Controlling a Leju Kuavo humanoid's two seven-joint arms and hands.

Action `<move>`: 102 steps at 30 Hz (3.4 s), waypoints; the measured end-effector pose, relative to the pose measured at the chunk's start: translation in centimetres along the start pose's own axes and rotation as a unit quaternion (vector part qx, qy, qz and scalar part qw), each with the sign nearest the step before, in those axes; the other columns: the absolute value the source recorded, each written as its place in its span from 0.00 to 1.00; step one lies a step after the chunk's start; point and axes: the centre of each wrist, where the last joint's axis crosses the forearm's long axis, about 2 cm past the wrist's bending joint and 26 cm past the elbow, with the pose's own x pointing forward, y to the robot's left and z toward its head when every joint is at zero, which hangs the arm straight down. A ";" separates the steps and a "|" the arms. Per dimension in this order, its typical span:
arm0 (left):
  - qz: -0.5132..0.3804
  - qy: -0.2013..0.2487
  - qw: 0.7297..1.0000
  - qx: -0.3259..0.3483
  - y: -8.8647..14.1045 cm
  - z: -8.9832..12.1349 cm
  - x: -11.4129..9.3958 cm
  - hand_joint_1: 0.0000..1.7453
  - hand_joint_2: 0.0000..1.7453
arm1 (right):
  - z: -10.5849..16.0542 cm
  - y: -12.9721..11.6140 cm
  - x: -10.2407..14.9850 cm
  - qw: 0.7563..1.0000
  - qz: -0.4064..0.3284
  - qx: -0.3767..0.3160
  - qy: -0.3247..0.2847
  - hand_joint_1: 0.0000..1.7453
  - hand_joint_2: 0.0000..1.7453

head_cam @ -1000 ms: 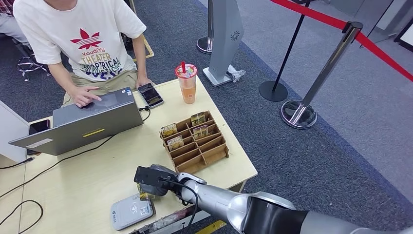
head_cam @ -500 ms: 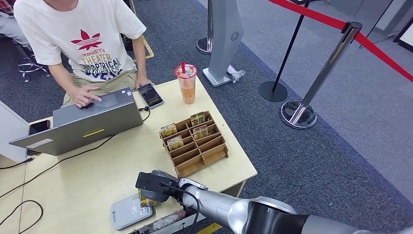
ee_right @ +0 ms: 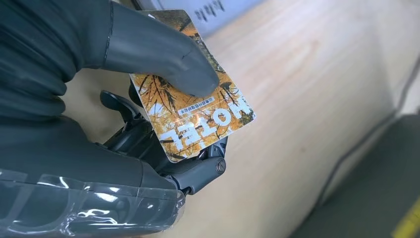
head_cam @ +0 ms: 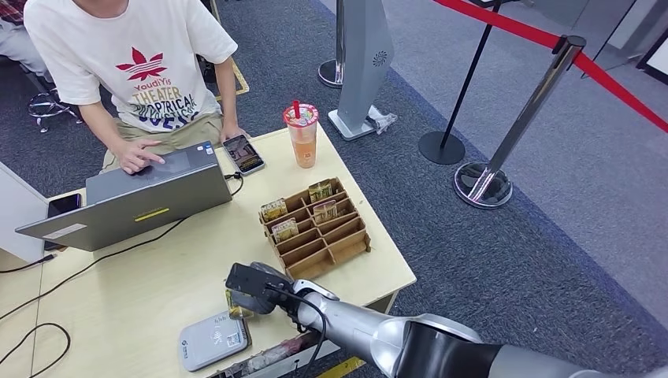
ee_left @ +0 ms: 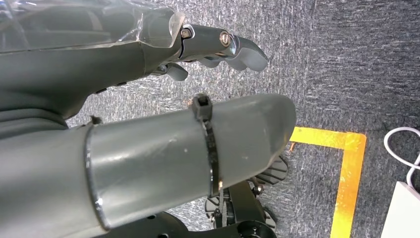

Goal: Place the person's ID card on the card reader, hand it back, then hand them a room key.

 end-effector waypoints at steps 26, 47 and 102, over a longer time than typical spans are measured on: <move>0.009 -0.005 1.000 -0.003 0.0 0.0 0.1 0.00 0.00 | -2.9 -9.3 13.2 0.960 0.012 -0.134 -0.247 1.00 1.00; -0.002 -0.008 1.000 -0.004 -0.3 -0.1 1.5 0.00 0.00 | -6.5 -15.8 16.2 0.964 0.078 -0.186 -0.171 1.00 1.00; 0.018 -0.009 1.000 -0.001 -0.1 -0.1 0.6 0.00 0.00 | -4.0 -12.4 17.1 0.896 0.265 -0.231 -0.271 0.00 1.00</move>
